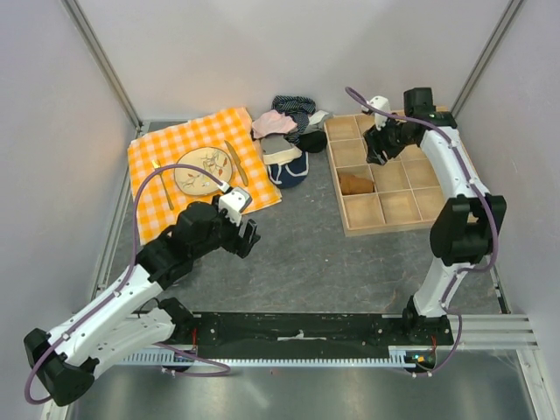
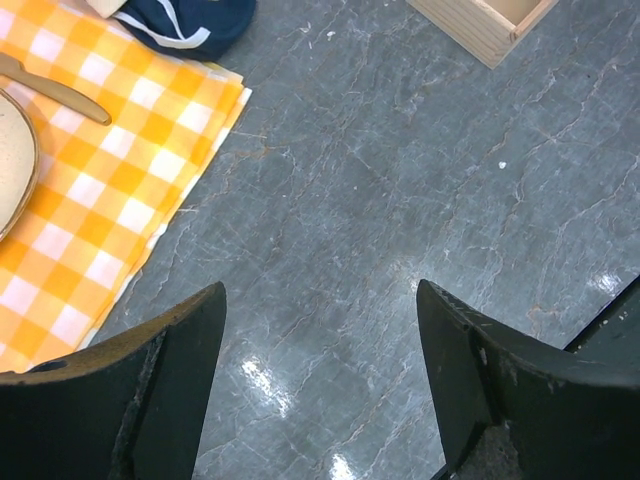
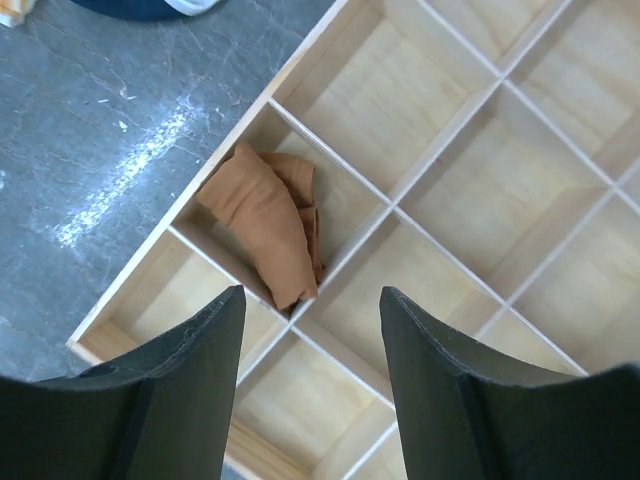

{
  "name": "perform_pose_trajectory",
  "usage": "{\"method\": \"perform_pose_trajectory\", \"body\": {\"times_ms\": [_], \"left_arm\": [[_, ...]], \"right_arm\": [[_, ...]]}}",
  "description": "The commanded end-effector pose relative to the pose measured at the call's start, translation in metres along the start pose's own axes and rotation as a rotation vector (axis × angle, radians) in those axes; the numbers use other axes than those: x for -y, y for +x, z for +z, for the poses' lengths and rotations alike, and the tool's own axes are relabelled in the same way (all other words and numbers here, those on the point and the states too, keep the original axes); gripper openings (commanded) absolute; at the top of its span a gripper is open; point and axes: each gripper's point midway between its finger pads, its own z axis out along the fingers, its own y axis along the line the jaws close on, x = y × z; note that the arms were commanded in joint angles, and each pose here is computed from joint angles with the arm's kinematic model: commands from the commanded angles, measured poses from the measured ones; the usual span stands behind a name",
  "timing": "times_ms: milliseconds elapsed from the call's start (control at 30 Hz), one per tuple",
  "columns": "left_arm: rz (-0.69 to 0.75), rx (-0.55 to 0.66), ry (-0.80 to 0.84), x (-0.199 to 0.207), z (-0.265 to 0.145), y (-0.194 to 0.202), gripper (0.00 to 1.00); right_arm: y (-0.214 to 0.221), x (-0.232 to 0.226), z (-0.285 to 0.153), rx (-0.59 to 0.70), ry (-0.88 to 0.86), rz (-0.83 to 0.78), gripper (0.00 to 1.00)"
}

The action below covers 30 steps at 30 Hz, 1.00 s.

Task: Roll the underwear
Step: Place the underwear in the storage box, then reset both arms

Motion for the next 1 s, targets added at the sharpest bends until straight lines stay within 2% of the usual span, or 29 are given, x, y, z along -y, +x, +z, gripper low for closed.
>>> {"method": "perform_pose_trajectory", "body": {"times_ms": [0, 33, 67, 100, 133, 167, 200, 233, 267, 300, 400, 467, 567, 767, 967], "left_arm": [[-0.047, 0.060, -0.046, -0.014, -0.008, -0.017, 0.86], [-0.077, 0.071, -0.035, -0.015, -0.009, -0.020, 0.87], [-0.101, 0.102, 0.028, -0.009, -0.010, -0.029, 0.87], [-0.155, 0.120, -0.009, -0.029, -0.011, -0.032, 0.88], [-0.210, 0.133, -0.004, -0.035, -0.012, -0.035, 0.88], [-0.244, 0.145, 0.047, -0.034, -0.014, -0.040, 0.88], [-0.317, 0.167, 0.002, -0.054, -0.017, -0.043, 0.88], [-0.350, 0.172, -0.007, -0.062, -0.017, -0.045, 0.89], [-0.369, 0.179, -0.011, -0.067, -0.019, -0.046, 0.89], [-0.388, 0.190, -0.037, -0.074, -0.021, -0.048, 0.89], [-0.353, 0.207, -0.074, -0.079, -0.026, -0.047, 0.89], [-0.334, 0.212, -0.110, -0.083, -0.029, -0.040, 0.89], [-0.311, 0.232, -0.126, -0.084, -0.034, -0.039, 0.91], [-0.303, 0.226, -0.110, -0.081, -0.030, -0.033, 0.91], [-0.300, 0.234, -0.115, -0.081, -0.031, -0.033, 0.91]], "right_arm": [[-0.037, -0.010, -0.063, 0.108, 0.091, -0.041, 0.63], [-0.054, -0.012, -0.087, 0.178, 0.143, -0.064, 0.62], [-0.052, -0.015, -0.093, 0.195, 0.161, -0.057, 0.63], [-0.058, -0.016, -0.104, 0.231, 0.199, -0.059, 0.63], [-0.078, -0.021, -0.136, 0.338, 0.267, -0.078, 0.66], [-0.072, -0.025, -0.139, 0.351, 0.285, -0.064, 0.69], [-0.075, -0.025, -0.150, 0.384, 0.325, -0.051, 0.76], [-0.090, -0.033, -0.181, 0.482, 0.379, -0.060, 0.83], [-0.084, -0.037, -0.182, 0.497, 0.390, -0.035, 0.90], [-0.088, -0.042, -0.204, 0.551, 0.438, -0.022, 0.98], [-0.088, -0.048, -0.226, 0.633, 0.485, 0.109, 0.98], [-0.080, -0.044, -0.231, 0.655, 0.529, 0.262, 0.98], [-0.067, -0.041, -0.240, 0.687, 0.592, 0.383, 0.98], [-0.045, -0.034, -0.250, 0.685, 0.707, 0.445, 0.98], [-0.042, -0.038, -0.245, 0.693, 0.684, 0.455, 0.98]]}}
